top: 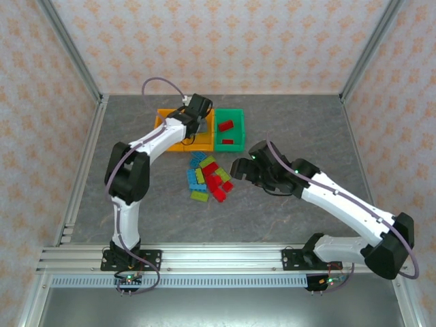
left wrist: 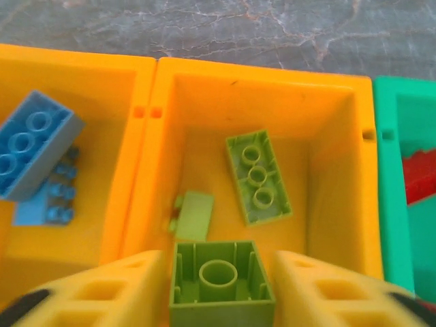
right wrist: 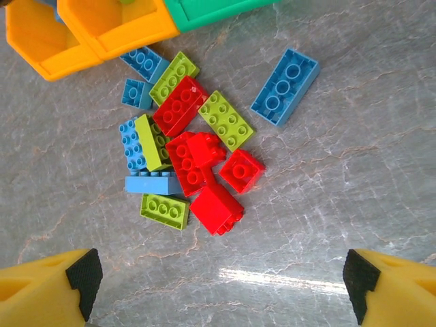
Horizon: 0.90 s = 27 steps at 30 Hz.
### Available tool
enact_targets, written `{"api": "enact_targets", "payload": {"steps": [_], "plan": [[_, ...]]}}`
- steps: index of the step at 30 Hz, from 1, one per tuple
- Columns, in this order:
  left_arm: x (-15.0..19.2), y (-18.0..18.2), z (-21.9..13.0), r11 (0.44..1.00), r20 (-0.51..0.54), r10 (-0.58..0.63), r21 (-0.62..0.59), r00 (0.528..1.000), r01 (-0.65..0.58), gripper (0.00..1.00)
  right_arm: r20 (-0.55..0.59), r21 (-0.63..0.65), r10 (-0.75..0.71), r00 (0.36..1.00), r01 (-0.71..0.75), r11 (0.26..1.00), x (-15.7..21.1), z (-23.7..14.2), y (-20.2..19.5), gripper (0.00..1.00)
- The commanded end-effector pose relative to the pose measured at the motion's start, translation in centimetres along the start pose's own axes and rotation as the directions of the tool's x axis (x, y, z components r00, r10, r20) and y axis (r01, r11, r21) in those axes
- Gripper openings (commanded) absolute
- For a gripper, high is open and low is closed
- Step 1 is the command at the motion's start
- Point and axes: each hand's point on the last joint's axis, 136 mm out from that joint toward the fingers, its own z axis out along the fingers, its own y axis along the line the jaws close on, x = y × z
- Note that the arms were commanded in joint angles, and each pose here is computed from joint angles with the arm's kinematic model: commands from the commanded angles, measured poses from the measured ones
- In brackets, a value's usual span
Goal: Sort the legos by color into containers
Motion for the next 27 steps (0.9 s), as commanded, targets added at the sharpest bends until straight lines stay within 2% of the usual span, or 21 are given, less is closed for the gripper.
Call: {"api": "enact_targets", "payload": {"steps": [1,5,9,11,13,16,19,21,24,27], "plan": [[-3.9,-1.4,-1.6,0.997,0.073,0.045,0.054,0.996,-0.049,0.57,0.018,0.061,0.007,1.000,-0.008,0.998,0.3,-0.2,-1.9,0.94],[-4.0,-0.5,-3.7,0.996,0.067,0.053,0.073,0.996,-0.058,0.57,-0.022,0.078,-0.018,1.000,0.020,0.997,1.4,0.7,-2.6,0.93],[-2.2,0.5,-10.4,0.978,0.073,0.002,0.207,0.997,-0.017,0.55,-0.076,-0.013,-0.151,0.986,0.150,0.989,3.0,2.0,-0.5,0.91],[-0.7,1.0,-14.1,0.961,0.104,-0.006,0.276,0.995,-0.023,0.55,-0.114,0.012,-0.233,0.966,0.236,0.972,4.0,3.6,0.0,0.91],[0.9,1.8,-18.5,0.948,0.157,0.035,0.308,0.987,-0.082,0.55,-0.144,0.025,-0.312,0.939,0.319,0.947,4.9,5.0,0.8,0.90],[3.7,2.6,-23.9,0.912,0.209,0.174,0.335,0.962,-0.238,0.56,-0.186,0.038,-0.435,0.881,0.449,0.893,6.5,7.2,2.1,0.90],[7.0,3.1,-27.9,0.823,0.233,0.294,0.432,0.927,-0.369,0.57,-0.235,0.032,-0.498,0.835,0.518,0.855,7.6,9.5,3.3,0.89],[9.0,3.7,-29.7,0.765,0.249,0.347,0.482,0.904,-0.427,0.60,-0.255,0.054,-0.511,0.821,0.540,0.840,7.8,11.1,3.5,0.88],[11.6,5.2,-30.9,0.704,0.281,0.423,0.496,0.861,-0.508,0.69,-0.255,0.128,-0.528,0.810,0.569,0.812,7.3,13.0,2.7,0.85],[13.2,6.5,-30.5,0.695,0.313,0.453,0.463,0.835,-0.551,0.77,-0.308,0.125,-0.541,0.783,0.597,0.793,8.1,14.4,2.4,0.79]]}}
